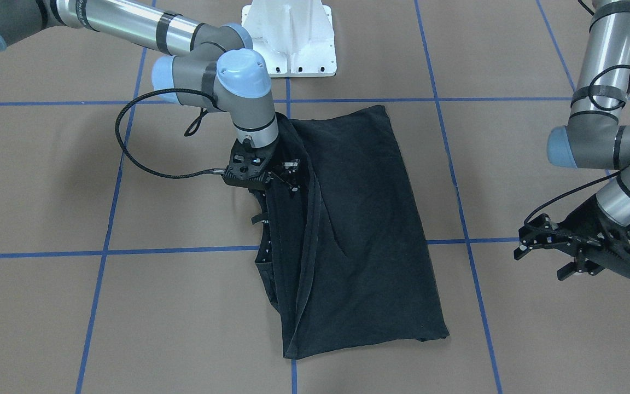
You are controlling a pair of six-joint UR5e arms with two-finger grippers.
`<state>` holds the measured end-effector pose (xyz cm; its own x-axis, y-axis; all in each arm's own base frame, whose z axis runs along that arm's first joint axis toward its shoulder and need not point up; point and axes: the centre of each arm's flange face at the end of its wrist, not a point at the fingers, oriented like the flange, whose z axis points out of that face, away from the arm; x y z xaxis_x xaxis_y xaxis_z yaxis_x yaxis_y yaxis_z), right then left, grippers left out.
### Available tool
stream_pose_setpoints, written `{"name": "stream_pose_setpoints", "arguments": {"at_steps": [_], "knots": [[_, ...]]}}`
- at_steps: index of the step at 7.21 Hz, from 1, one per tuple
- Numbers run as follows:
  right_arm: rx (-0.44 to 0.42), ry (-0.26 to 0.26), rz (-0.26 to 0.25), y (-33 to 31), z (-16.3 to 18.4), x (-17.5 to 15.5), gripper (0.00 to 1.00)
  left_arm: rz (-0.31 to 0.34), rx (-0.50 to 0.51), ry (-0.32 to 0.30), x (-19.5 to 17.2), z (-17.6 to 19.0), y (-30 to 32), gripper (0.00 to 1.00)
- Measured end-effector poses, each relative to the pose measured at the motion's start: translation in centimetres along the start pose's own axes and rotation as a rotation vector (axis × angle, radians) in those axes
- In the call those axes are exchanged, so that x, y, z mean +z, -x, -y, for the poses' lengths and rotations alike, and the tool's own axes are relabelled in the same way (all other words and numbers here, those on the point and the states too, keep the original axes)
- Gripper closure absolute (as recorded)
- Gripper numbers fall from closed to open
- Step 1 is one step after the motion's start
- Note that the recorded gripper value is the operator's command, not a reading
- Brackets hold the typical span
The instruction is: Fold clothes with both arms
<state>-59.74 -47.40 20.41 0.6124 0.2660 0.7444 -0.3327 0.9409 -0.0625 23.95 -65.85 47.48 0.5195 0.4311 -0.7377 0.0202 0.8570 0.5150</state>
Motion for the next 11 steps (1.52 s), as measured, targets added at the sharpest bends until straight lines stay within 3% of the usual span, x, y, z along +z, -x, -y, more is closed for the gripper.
{"name": "stream_pose_setpoints", "arguments": {"at_steps": [2,4,6,7,8,9,10,11], "knots": [[-0.047,0.060,-0.101,3.0,-3.5,-0.8,0.02,-0.010,-0.006,0.005,0.7,-0.3,-0.6,0.00],[-0.178,0.112,-0.161,3.8,-10.0,-1.9,0.08,-0.012,-0.005,0.008,0.9,-0.5,-0.8,0.00],[-0.336,0.124,-0.210,3.5,-16.0,-3.8,0.22,-0.012,-0.005,0.009,1.0,-0.6,-0.8,0.00],[-0.428,0.114,-0.226,3.3,-18.0,-4.2,0.19,-0.012,-0.005,0.010,1.1,-0.6,-0.8,0.00],[-0.499,0.105,-0.228,3.4,-18.5,-4.5,0.01,-0.011,-0.006,0.013,1.1,-0.8,-0.6,0.00],[-0.530,0.105,-0.221,3.5,-17.8,-4.9,0.01,-0.010,-0.008,0.016,1.2,-1.2,-0.5,0.00],[-0.529,0.117,-0.211,3.6,-16.5,-5.4,0.15,-0.010,-0.008,0.019,1.3,-1.4,-0.4,0.00],[-0.516,0.132,-0.191,3.8,-15.6,-6.0,0.18,-0.010,-0.008,0.019,1.3,-1.4,-0.4,0.00]]}}
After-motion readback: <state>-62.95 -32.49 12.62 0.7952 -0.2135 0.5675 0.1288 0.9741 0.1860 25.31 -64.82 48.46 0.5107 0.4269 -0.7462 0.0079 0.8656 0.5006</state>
